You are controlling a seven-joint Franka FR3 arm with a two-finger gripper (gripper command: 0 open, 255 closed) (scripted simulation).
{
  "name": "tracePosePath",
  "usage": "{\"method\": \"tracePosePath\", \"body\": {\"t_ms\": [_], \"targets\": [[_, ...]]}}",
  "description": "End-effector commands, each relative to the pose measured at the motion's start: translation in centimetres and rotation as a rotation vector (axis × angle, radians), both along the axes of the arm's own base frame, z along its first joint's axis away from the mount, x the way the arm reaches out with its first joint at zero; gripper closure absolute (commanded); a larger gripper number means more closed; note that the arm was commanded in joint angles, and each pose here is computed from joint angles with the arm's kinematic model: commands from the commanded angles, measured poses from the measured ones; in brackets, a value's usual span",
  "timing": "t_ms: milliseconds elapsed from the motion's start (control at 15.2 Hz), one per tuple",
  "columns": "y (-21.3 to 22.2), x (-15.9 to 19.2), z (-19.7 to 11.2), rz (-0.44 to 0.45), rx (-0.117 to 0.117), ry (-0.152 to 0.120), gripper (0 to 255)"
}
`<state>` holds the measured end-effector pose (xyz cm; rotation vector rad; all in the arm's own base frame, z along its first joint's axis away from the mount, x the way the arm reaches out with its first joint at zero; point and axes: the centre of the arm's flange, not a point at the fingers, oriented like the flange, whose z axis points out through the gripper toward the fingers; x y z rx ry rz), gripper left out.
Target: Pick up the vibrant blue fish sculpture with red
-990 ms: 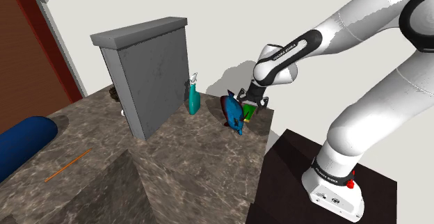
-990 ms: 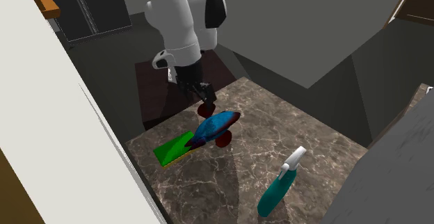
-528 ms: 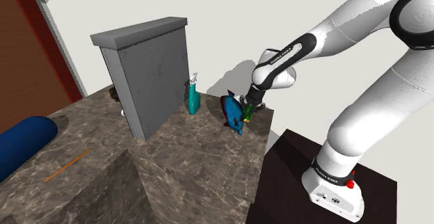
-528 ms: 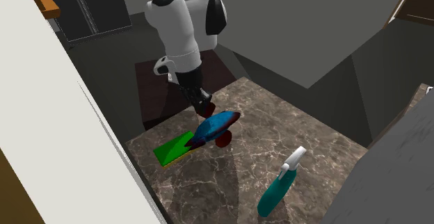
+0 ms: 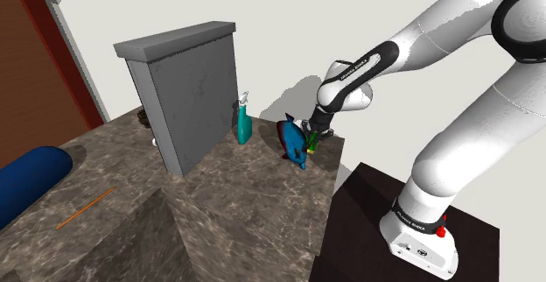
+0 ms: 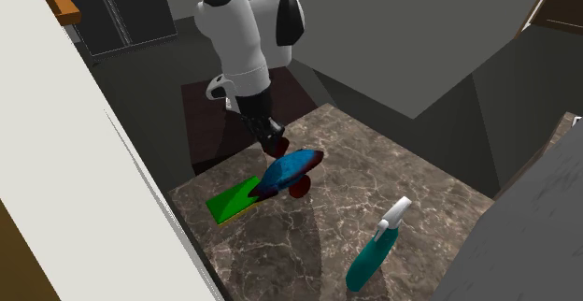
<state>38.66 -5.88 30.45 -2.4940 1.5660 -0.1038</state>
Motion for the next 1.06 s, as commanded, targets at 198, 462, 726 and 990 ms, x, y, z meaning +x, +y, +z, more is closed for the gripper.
{"method": "tracePosePath", "body": {"t_ms": [198,462,726,990], "targets": [[0.0,0.0,2.3,0.001,0.0,0.002,255],[0.0,0.0,4.4,0.001,0.0,0.002,255],[0.0,0.0,6.5,0.001,0.0,0.002,255],[0.0,0.0,7.6,0.001,0.0,0.002,255]]}}
